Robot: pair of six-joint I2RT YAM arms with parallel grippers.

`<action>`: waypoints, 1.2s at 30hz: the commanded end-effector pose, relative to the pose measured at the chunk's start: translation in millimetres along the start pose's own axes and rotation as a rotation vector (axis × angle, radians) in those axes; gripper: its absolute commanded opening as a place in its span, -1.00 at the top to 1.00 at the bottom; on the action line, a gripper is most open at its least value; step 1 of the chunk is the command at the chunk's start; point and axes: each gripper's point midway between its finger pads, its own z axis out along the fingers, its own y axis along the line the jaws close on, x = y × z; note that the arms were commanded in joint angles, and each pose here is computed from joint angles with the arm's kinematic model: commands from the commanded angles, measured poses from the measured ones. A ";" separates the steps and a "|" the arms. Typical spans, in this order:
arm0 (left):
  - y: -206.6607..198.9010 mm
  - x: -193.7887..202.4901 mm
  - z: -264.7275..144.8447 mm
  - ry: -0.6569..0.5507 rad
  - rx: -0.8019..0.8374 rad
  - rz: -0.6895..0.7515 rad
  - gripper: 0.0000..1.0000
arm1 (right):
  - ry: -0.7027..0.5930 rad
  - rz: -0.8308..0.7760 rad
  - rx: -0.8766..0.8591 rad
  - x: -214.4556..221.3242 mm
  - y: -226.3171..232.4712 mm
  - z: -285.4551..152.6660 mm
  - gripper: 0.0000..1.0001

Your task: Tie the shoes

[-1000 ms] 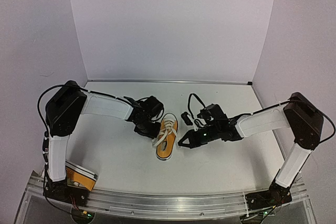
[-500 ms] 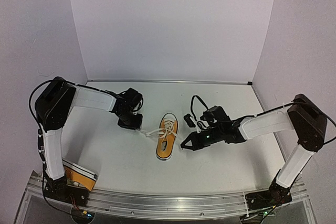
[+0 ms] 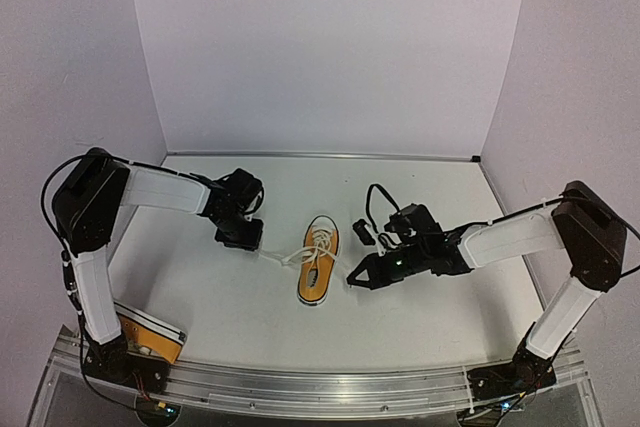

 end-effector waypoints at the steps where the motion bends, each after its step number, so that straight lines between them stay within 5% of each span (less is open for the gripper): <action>1: -20.4 -15.3 -30.8 -0.082 0.032 0.028 0.33 | -0.031 -0.016 -0.024 -13.6 9.9 -2.2 1.00; 15: -31.7 6.4 -4.1 -0.001 -0.044 0.022 -0.11 | -0.044 -0.016 -0.024 -15.8 12.0 -6.3 1.00; 24: -24.9 15.1 26.6 0.057 -0.082 0.003 -0.13 | -0.041 -0.018 -0.023 -14.4 11.4 -5.8 1.00; 27: -20.0 18.0 36.2 0.084 -0.080 -0.012 -0.02 | -0.046 -0.018 -0.023 -15.0 12.0 -7.7 1.00; 36: -12.8 24.4 54.0 0.167 -0.075 0.031 0.99 | -0.064 0.015 -0.016 -8.3 14.8 -24.5 1.00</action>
